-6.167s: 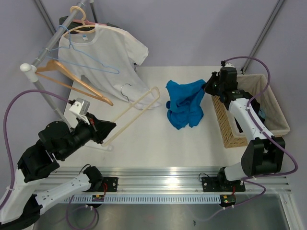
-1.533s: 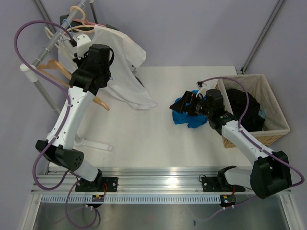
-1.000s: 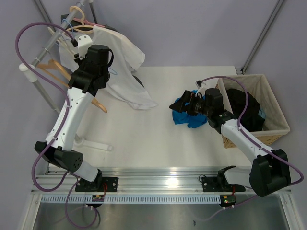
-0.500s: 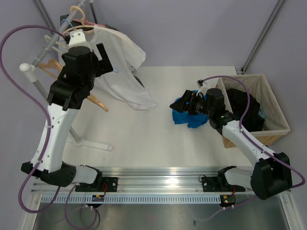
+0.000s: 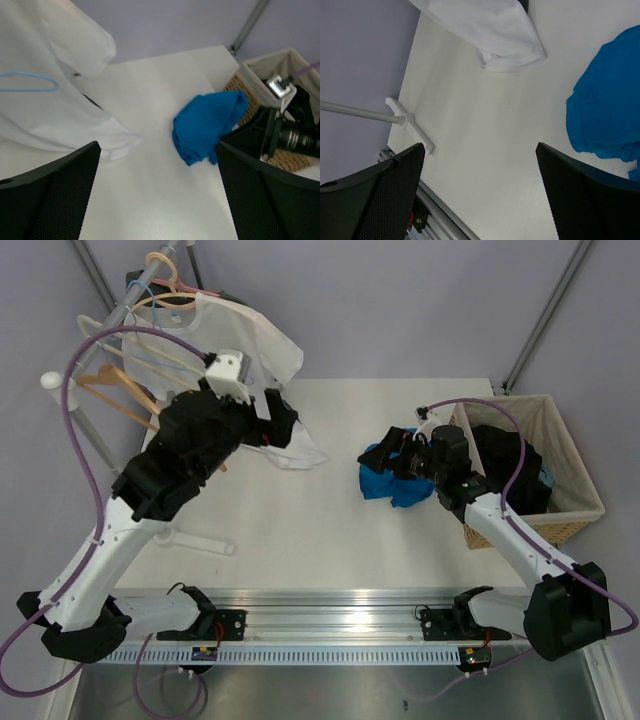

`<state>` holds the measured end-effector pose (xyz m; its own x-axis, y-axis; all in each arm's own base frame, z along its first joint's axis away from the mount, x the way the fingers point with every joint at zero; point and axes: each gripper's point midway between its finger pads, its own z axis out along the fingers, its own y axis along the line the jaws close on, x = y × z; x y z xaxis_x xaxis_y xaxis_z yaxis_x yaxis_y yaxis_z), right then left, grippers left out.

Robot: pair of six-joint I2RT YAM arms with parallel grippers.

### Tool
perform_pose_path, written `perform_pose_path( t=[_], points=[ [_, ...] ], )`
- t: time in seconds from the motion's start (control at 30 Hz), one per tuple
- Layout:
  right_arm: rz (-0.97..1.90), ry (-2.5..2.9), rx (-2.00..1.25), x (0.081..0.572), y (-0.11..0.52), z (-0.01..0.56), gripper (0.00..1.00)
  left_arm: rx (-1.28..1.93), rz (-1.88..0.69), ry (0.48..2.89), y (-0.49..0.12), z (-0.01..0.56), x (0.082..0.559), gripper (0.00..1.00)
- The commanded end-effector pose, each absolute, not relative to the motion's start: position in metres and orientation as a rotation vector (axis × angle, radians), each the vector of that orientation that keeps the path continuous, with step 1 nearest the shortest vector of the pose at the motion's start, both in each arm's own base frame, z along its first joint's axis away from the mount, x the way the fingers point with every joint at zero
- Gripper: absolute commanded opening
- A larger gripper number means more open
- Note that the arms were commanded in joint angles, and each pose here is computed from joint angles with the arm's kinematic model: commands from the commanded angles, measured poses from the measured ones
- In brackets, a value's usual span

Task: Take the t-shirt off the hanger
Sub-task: Place the hanger at the clothesline, then pick up the T-shirt from the center of the board.

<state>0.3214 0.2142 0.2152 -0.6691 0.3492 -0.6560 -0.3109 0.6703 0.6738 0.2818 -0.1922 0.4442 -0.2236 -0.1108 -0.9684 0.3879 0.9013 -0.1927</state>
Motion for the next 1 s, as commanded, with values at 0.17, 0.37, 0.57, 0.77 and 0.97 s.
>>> perform_pose_path(
  t=[0.17,0.37,0.57,0.77,0.97],
  points=[
    [0.728,2.040,0.261,0.338,0.169,0.211,0.99,0.203,-0.679,1.670,-0.243,0.372,0.256,0.99],
    [0.535,2.109,0.384,0.358,0.148,0.173,1.00,0.179,-0.686,1.696,-0.242,0.314,0.247,0.99],
    [0.208,2.208,0.486,0.381,0.115,0.122,1.00,0.259,-0.650,1.722,-0.245,0.269,0.242,0.99],
    [0.019,2.259,0.532,0.390,0.098,0.090,1.00,0.324,-0.624,1.696,-0.250,0.248,0.244,0.99],
    [-0.023,2.359,0.535,0.400,0.096,0.057,1.00,0.293,-0.574,1.683,-0.241,0.245,0.249,0.99]
  ],
)
